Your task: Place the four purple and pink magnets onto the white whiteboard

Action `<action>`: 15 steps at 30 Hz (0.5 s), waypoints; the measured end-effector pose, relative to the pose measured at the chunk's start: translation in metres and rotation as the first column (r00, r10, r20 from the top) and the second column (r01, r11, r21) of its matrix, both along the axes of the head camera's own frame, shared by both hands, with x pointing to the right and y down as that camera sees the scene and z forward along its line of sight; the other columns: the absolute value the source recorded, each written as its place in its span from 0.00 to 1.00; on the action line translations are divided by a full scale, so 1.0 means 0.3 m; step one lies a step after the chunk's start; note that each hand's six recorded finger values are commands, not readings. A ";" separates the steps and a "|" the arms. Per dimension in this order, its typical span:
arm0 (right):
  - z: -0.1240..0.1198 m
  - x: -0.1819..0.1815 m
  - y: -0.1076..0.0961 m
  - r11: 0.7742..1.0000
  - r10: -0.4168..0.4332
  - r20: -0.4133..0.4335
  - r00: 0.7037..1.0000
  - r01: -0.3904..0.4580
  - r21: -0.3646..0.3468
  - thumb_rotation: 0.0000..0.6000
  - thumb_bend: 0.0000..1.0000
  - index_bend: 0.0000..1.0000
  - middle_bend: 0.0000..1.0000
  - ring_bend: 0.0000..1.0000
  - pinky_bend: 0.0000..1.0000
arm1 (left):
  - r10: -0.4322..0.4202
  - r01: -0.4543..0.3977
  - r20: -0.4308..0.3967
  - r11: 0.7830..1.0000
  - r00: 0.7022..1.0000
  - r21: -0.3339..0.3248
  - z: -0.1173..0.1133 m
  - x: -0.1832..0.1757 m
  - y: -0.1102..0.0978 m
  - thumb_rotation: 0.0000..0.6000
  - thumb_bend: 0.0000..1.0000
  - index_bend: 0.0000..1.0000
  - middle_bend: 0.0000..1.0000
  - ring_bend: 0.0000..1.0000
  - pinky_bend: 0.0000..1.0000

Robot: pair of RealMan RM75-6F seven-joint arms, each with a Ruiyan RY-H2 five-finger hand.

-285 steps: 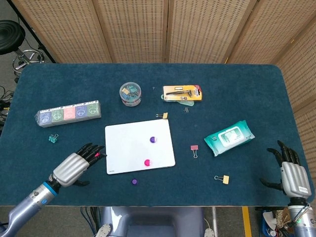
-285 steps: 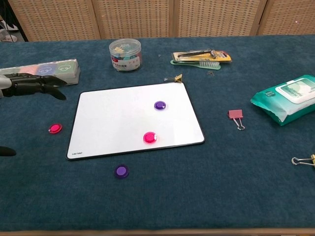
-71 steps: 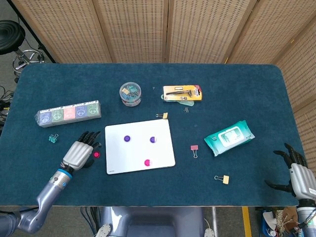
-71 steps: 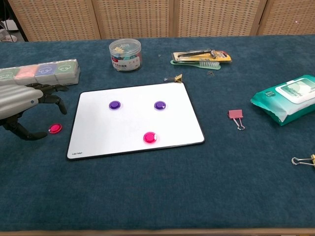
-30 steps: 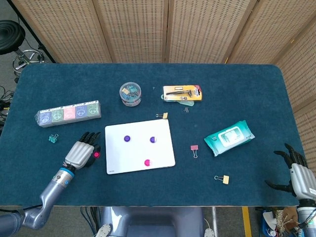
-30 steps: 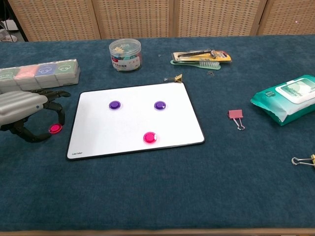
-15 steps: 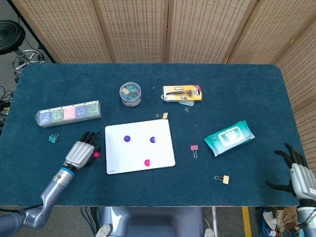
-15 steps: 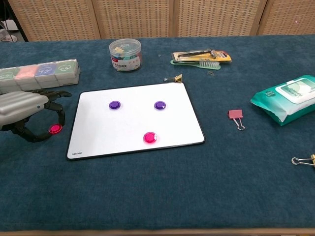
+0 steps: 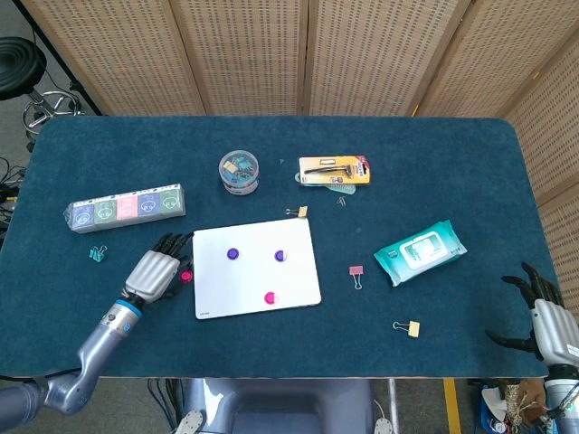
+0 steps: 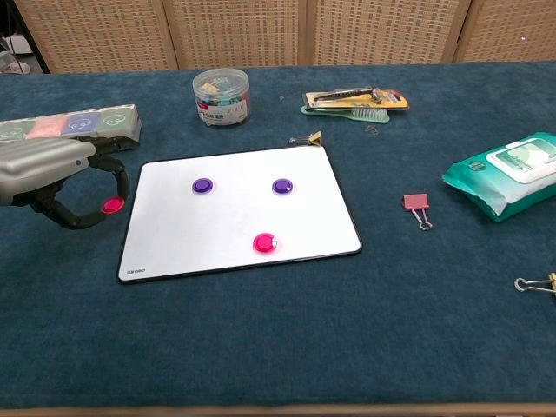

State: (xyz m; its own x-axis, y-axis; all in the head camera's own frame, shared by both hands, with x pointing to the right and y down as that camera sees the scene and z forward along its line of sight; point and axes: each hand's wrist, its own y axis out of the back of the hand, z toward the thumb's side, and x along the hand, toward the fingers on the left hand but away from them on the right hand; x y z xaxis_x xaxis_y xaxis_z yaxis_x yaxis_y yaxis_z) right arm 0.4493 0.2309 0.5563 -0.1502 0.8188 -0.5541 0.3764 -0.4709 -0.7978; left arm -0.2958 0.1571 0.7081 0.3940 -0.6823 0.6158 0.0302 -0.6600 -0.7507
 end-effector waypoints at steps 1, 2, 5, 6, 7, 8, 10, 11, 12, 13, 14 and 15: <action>0.000 0.000 0.000 1.000 0.000 0.000 1.000 0.000 0.000 1.00 0.08 0.21 0.00 0.00 0.00 | 0.003 -0.003 -0.007 1.000 1.000 -0.007 0.001 0.012 -0.005 1.00 0.40 0.57 0.00 0.00 0.00; 0.000 0.000 0.001 1.000 0.000 -0.001 1.000 0.000 -0.001 1.00 0.08 0.21 0.00 0.00 0.00 | 0.007 -0.007 -0.014 1.000 1.000 -0.012 0.002 0.026 -0.009 1.00 0.40 0.57 0.00 0.00 0.00; 0.000 0.001 0.001 1.000 0.001 -0.001 1.000 -0.001 -0.001 1.00 0.08 0.21 0.00 0.00 0.00 | 0.022 -0.022 -0.034 0.999 0.999 -0.024 0.007 0.070 -0.012 1.00 0.40 0.57 0.00 0.00 0.00; 0.001 0.002 0.001 1.000 0.002 -0.002 1.000 -0.002 -0.001 1.00 0.08 0.21 0.00 0.00 0.00 | 0.029 -0.030 -0.037 0.999 0.999 -0.027 0.008 0.083 -0.010 1.00 0.40 0.57 0.00 0.00 0.00; 0.001 0.002 0.001 1.000 0.002 -0.002 1.000 -0.002 -0.002 1.00 0.08 0.21 0.00 0.00 0.00 | 0.034 -0.035 -0.039 0.999 0.999 -0.028 0.009 0.093 -0.008 1.00 0.40 0.57 0.00 0.00 0.00; 0.001 0.003 0.001 1.000 0.002 -0.002 1.000 -0.002 -0.002 1.00 0.08 0.21 0.00 0.00 0.00 | 0.039 -0.040 -0.041 0.999 0.998 -0.029 0.010 0.102 -0.007 1.00 0.40 0.57 0.00 0.00 0.00; 0.001 0.004 0.000 1.000 0.004 -0.002 1.000 -0.004 -0.002 1.00 0.08 0.21 0.00 0.00 0.00 | 0.051 -0.052 -0.046 0.998 0.998 -0.030 0.012 0.123 -0.001 1.00 0.40 0.57 0.00 0.00 0.00; 0.001 0.004 0.000 1.000 0.004 -0.001 1.000 -0.004 -0.002 1.00 0.08 0.21 0.00 0.00 0.00 | 0.057 -0.058 -0.047 0.998 0.997 -0.031 0.012 0.132 0.001 1.00 0.41 0.57 0.00 0.00 0.00; 0.001 0.005 0.000 1.000 0.005 -0.001 1.000 -0.005 -0.002 1.00 0.08 0.21 0.00 0.00 0.00 | 0.065 -0.066 -0.047 0.997 0.997 -0.031 0.013 0.144 0.006 1.00 0.41 0.57 0.00 0.00 0.00; -0.001 0.005 -0.001 1.000 0.006 -0.001 1.000 -0.006 -0.001 1.00 0.08 0.21 0.00 0.00 0.00 | 0.071 -0.072 -0.047 0.997 0.996 -0.031 0.013 0.152 0.009 1.00 0.41 0.57 0.00 0.00 0.00; -0.002 0.006 -0.001 1.000 0.006 -0.001 1.000 -0.006 0.000 1.00 0.08 0.21 0.00 0.00 0.00 | 0.076 -0.078 -0.046 0.996 0.996 -0.031 0.013 0.158 0.013 1.00 0.41 0.57 0.00 0.00 0.00; -0.003 0.007 -0.001 1.000 0.006 -0.001 1.000 -0.006 0.001 1.00 0.08 0.21 0.00 0.00 0.00 | 0.083 -0.085 -0.044 0.996 0.996 -0.031 0.012 0.165 0.019 1.00 0.40 0.57 0.00 0.00 0.00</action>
